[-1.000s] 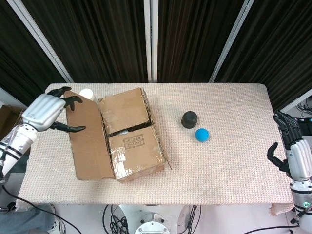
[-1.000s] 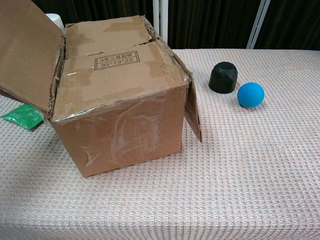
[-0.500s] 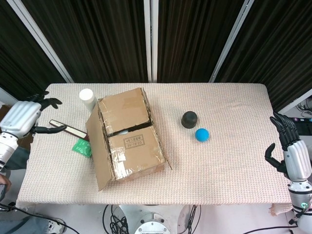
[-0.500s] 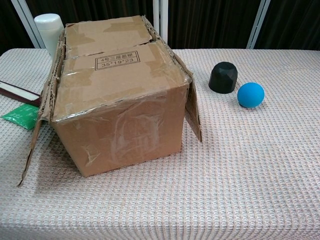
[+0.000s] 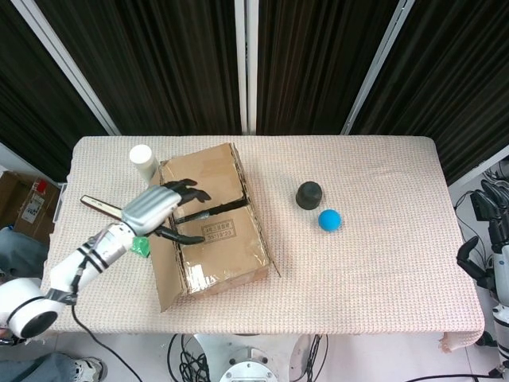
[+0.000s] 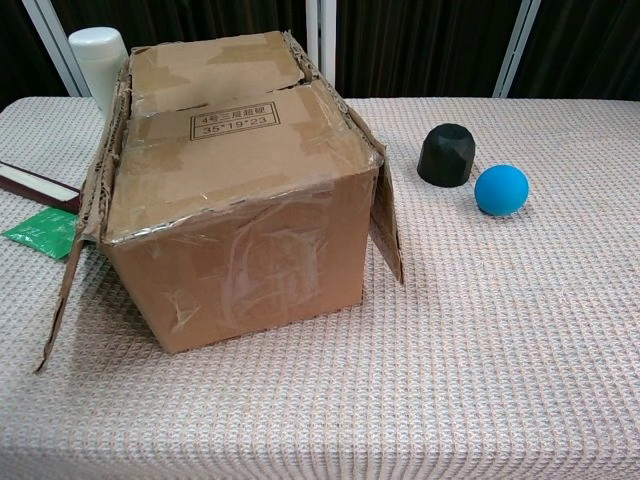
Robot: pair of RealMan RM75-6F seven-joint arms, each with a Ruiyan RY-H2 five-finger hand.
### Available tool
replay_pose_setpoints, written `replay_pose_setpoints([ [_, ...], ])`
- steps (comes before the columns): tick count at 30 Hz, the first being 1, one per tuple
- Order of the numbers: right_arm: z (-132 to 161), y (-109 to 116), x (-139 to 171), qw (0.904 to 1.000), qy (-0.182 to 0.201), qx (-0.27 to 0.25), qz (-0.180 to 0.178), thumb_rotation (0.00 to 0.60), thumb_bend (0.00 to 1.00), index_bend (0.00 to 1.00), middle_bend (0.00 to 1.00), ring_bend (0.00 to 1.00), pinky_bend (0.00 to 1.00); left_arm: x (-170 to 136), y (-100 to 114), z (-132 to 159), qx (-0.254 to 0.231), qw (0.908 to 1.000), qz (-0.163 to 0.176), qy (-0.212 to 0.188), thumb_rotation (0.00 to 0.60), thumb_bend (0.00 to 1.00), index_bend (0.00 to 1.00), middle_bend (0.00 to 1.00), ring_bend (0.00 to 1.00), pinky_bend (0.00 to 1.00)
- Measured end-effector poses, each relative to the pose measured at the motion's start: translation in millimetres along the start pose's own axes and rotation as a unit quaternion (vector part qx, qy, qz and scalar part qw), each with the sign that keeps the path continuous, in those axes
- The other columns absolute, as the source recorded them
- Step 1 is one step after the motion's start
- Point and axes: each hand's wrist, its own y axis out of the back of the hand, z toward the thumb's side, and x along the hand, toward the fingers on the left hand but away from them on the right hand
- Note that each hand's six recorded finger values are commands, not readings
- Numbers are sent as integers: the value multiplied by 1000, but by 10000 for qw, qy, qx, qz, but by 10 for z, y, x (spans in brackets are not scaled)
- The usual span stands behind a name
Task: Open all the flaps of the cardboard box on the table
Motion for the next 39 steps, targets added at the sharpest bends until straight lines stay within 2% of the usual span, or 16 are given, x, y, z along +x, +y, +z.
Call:
replay_pose_setpoints([
  [6, -80, 106, 59, 9999, -119, 15, -98, 600, 778, 0, 0, 0, 0, 290, -295, 45, -46, 9987, -510, 67, 165, 0, 172, 225, 111, 201],
  [12, -153, 155, 92, 9997, -184, 8, -158, 600, 778, 0, 0, 0, 0, 405, -380, -26, -16, 9961, -836, 281, 169, 0, 172, 226, 111, 203],
  [20, -167, 97, 72, 9998, -162, -2, -107, 600, 778, 0, 0, 0, 0, 395, -278, -154, 67, 9956, -758, 542, 167, 0, 172, 231, 111, 206],
  [25, -162, 68, 58, 9998, -151, -14, -97, 600, 778, 0, 0, 0, 0, 353, -308, -178, -38, 9938, -911, 632, 168, 0, 169, 287, 111, 209],
  [34, -188, 48, 62, 9998, -192, -28, -86, 600, 778, 0, 0, 0, 0, 321, -326, -74, -340, 9933, -983, 507, 170, 0, 164, 303, 111, 209],
  [39, -211, 51, 66, 9997, -215, -49, -92, 600, 778, 0, 0, 0, 0, 315, -241, 33, -610, 9935, -886, 373, 167, 0, 150, 367, 115, 209],
])
